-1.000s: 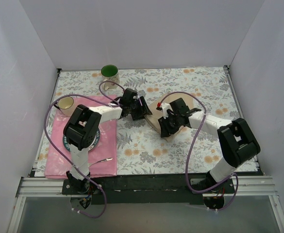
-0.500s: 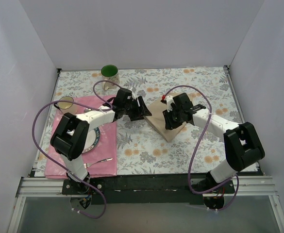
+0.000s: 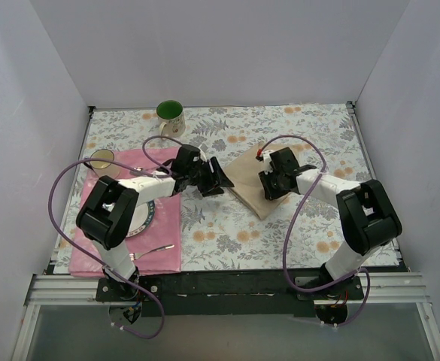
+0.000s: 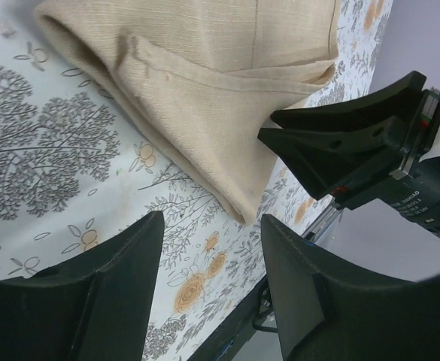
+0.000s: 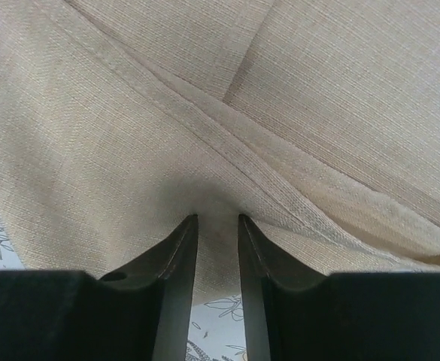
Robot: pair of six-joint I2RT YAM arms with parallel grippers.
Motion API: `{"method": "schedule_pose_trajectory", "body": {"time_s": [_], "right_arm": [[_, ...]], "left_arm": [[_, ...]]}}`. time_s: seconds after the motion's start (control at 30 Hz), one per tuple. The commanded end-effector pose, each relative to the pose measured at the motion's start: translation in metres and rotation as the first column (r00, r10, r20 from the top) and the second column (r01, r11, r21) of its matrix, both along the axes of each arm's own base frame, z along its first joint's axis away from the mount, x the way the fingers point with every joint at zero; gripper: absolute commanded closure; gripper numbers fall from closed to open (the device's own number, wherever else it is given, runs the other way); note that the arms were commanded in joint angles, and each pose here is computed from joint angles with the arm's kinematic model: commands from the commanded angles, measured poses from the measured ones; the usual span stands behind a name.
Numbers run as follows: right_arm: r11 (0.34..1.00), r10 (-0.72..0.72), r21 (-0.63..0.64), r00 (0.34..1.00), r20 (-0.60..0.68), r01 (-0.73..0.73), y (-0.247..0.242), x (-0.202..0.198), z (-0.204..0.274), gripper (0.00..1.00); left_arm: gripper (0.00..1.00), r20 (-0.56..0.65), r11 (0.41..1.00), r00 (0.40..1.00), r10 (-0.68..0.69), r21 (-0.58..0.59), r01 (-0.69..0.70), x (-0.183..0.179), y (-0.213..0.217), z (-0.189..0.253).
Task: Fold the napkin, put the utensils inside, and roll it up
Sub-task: Roll the napkin with the utensil
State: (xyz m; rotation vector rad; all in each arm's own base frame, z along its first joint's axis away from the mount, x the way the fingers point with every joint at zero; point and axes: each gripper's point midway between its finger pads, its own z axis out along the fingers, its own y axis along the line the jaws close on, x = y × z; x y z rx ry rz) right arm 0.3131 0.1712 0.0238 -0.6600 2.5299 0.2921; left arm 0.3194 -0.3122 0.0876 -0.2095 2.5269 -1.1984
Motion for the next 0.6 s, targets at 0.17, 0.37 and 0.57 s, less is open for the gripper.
{"method": "schedule_pose_trajectory", "body": {"time_s": [0.17,0.37,0.57], "right_arm": [[0.988,0.047,-0.156,0.974,0.222,-0.012,0.013,0.02,0.076,0.49],[0.981,0.17,-0.134,0.949,0.266,-0.139,0.063,0.01,0.081,0.43],[0.953,0.23,-0.256,0.94,0.251,-0.165,0.082,-0.002,0.063,0.42]], "left_arm": [[0.46,-0.018,0.975,0.98,0.2,-0.096,-0.201,0.018,0.033,0.026],[0.47,-0.1,0.949,0.96,0.26,-0.16,-0.273,0.028,0.044,0.024],[0.5,-0.168,0.949,0.958,0.233,-0.174,-0.262,0.036,0.04,0.012]]}}
